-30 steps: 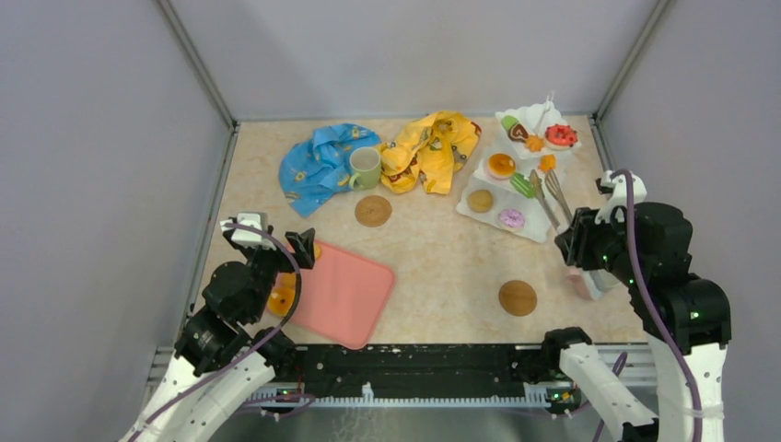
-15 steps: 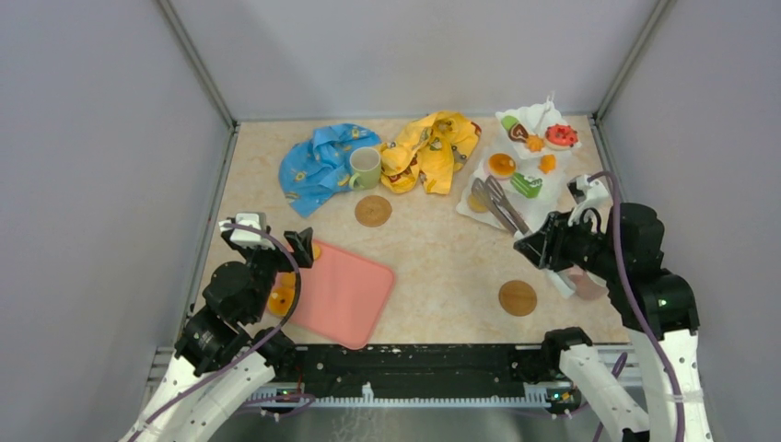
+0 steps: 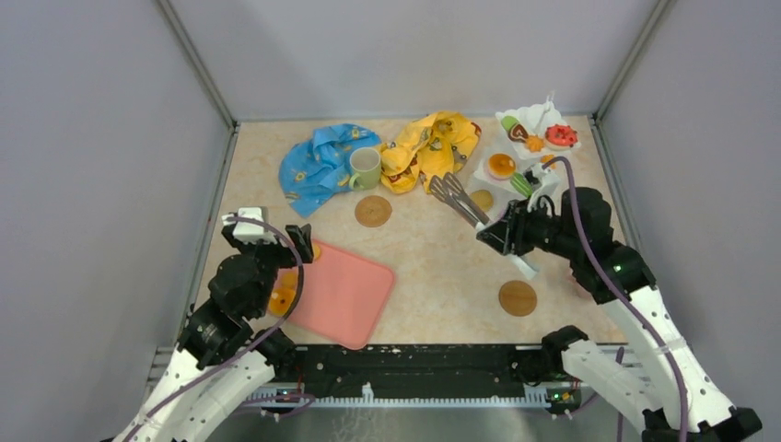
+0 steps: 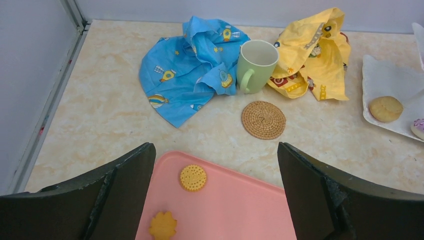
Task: Serve the afternoon tea
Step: Pick up the desert from the tray.
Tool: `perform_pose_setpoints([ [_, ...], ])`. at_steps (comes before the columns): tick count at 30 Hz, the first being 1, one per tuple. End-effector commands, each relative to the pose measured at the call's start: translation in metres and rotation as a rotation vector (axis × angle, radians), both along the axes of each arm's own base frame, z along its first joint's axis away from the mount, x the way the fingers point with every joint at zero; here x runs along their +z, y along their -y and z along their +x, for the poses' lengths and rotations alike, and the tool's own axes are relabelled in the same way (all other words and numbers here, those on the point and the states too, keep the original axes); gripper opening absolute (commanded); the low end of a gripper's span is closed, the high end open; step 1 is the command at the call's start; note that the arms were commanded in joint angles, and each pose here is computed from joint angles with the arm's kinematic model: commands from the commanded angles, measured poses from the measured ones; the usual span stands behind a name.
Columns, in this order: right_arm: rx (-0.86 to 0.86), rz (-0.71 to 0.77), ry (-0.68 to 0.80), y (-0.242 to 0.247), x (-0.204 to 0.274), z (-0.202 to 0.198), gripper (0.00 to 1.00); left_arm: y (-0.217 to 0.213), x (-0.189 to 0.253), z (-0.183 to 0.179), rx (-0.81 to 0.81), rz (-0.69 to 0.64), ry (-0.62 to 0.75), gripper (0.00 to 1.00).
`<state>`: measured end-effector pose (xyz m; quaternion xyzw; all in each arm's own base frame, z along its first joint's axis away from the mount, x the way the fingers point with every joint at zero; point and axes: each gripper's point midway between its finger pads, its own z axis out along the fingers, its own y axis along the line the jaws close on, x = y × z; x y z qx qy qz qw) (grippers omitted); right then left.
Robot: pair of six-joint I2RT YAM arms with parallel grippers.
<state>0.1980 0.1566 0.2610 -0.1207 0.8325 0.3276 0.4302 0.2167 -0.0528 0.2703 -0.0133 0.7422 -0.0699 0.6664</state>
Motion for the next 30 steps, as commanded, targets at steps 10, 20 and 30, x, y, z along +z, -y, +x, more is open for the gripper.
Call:
perform_pose_setpoints([
  [10, 0.076, -0.027, 0.165, -0.119, 0.01, 0.027, 0.39, -0.02, 0.131, -0.016, 0.03, -0.096, 0.231, 0.99],
  [20, 0.301, -0.244, 0.194, -0.244, -0.051, 0.003, 0.41, -0.022, 0.157, -0.039, -0.029, -0.162, 0.261, 0.99],
  [30, 0.383, -0.392, 0.172, -0.294, -0.102, 0.003, 0.42, -0.034, 0.166, -0.057, -0.031, -0.179, 0.292, 0.99],
])
